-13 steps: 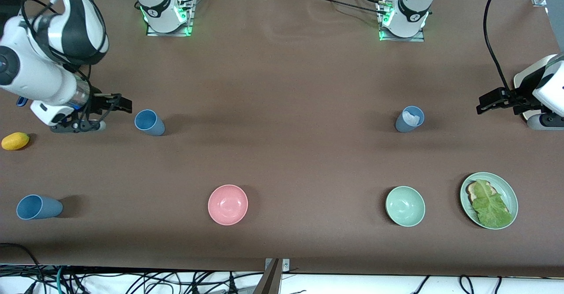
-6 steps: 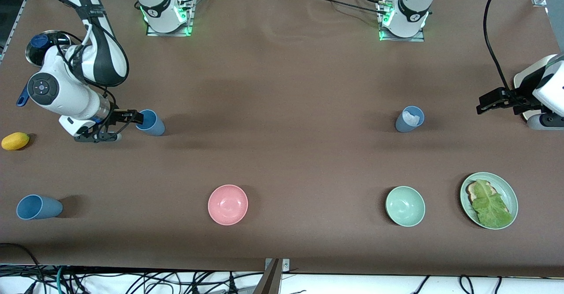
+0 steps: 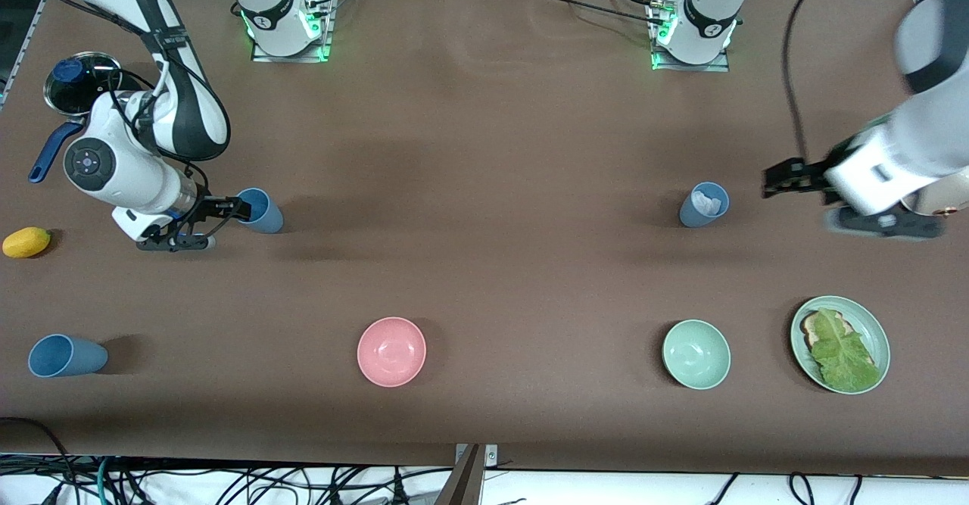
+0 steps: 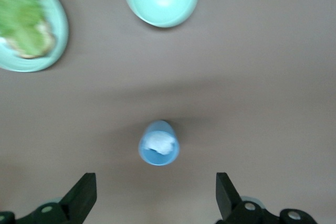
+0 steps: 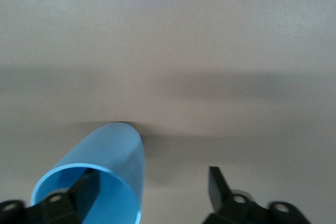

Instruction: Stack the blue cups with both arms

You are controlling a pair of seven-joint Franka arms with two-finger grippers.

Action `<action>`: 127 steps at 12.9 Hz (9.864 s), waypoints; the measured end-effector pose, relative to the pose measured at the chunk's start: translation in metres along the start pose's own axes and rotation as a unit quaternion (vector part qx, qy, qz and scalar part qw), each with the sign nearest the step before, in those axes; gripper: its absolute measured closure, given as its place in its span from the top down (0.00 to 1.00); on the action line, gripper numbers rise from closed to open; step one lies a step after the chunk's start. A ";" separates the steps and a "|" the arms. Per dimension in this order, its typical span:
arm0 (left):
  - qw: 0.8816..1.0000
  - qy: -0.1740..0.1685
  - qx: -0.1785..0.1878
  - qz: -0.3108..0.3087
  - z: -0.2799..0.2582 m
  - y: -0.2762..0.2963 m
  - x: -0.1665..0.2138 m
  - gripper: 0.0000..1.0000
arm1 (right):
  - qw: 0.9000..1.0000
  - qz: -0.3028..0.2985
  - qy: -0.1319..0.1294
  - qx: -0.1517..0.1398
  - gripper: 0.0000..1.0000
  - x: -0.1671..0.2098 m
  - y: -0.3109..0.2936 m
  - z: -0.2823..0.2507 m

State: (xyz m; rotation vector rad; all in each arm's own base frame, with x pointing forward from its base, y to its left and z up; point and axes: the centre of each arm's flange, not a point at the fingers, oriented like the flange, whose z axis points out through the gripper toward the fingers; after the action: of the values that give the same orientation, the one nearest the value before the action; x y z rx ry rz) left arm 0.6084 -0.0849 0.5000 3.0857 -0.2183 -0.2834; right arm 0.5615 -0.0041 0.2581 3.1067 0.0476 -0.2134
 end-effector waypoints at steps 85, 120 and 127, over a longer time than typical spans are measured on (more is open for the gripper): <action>0.959 -0.083 -0.048 -0.266 0.220 0.332 0.039 0.71 | 0.998 -0.008 -0.068 0.005 0.05 0.032 -0.023 -0.209; 0.999 0.026 0.034 0.015 -0.029 -0.089 -0.091 1.00 | 0.974 0.203 -0.012 0.097 0.05 -0.066 -0.540 -0.112; 0.998 0.046 0.030 0.000 -0.070 -0.083 -0.093 1.00 | 0.975 0.202 -0.014 0.093 0.12 -0.066 -0.543 -0.102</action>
State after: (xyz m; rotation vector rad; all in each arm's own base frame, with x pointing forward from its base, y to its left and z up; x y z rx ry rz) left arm 0.5424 0.0122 0.5813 3.1488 -0.2265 -0.1373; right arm 0.4925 0.5400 0.3547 3.1995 -0.6330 -0.2607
